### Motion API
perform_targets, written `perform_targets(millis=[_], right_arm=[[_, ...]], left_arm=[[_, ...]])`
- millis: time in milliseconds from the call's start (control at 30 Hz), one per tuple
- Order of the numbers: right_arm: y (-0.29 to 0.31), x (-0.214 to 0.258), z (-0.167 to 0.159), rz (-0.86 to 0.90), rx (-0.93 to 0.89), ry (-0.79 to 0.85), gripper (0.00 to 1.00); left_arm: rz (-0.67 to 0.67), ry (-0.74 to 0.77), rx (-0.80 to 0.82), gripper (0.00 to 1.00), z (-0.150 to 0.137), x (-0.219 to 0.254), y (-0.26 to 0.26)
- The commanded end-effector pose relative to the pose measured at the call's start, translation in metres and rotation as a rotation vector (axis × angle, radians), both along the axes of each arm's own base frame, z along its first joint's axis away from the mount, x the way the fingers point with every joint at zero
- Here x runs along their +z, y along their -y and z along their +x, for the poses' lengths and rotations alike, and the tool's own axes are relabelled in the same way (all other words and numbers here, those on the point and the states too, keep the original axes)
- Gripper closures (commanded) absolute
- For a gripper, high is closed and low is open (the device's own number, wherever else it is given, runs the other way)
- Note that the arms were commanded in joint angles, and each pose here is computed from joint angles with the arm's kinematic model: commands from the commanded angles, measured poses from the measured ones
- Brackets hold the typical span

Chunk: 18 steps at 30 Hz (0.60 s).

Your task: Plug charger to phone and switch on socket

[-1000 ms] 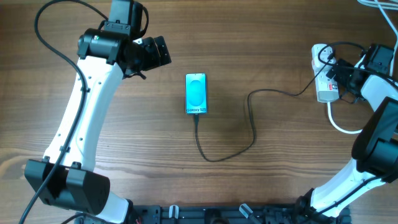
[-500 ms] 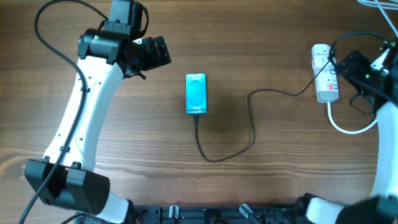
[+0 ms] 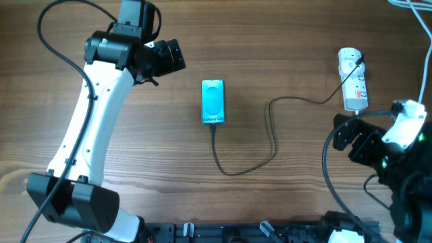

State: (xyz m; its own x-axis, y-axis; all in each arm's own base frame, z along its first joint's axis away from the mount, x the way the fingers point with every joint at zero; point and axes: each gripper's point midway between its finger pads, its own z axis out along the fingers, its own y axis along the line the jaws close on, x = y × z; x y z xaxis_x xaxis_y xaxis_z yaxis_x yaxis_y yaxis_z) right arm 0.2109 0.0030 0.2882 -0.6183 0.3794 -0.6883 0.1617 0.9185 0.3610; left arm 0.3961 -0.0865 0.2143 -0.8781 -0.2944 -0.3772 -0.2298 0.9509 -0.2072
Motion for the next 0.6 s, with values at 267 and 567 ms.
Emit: perform_targets(millis=[267,567], right_arm=[[-0.037,-0.015,-0.023,-0.014,0.21,-0.065,0.0],[-0.052,-0.019,-0.051,0.161,0.164,-0.136,0.0]], left_arm=[[0.007,-0.007,0.013,0.0,0.0,-0.003,-0.002],[0.007,-0.007,0.013,0.0,0.0,-0.003,-0.002]])
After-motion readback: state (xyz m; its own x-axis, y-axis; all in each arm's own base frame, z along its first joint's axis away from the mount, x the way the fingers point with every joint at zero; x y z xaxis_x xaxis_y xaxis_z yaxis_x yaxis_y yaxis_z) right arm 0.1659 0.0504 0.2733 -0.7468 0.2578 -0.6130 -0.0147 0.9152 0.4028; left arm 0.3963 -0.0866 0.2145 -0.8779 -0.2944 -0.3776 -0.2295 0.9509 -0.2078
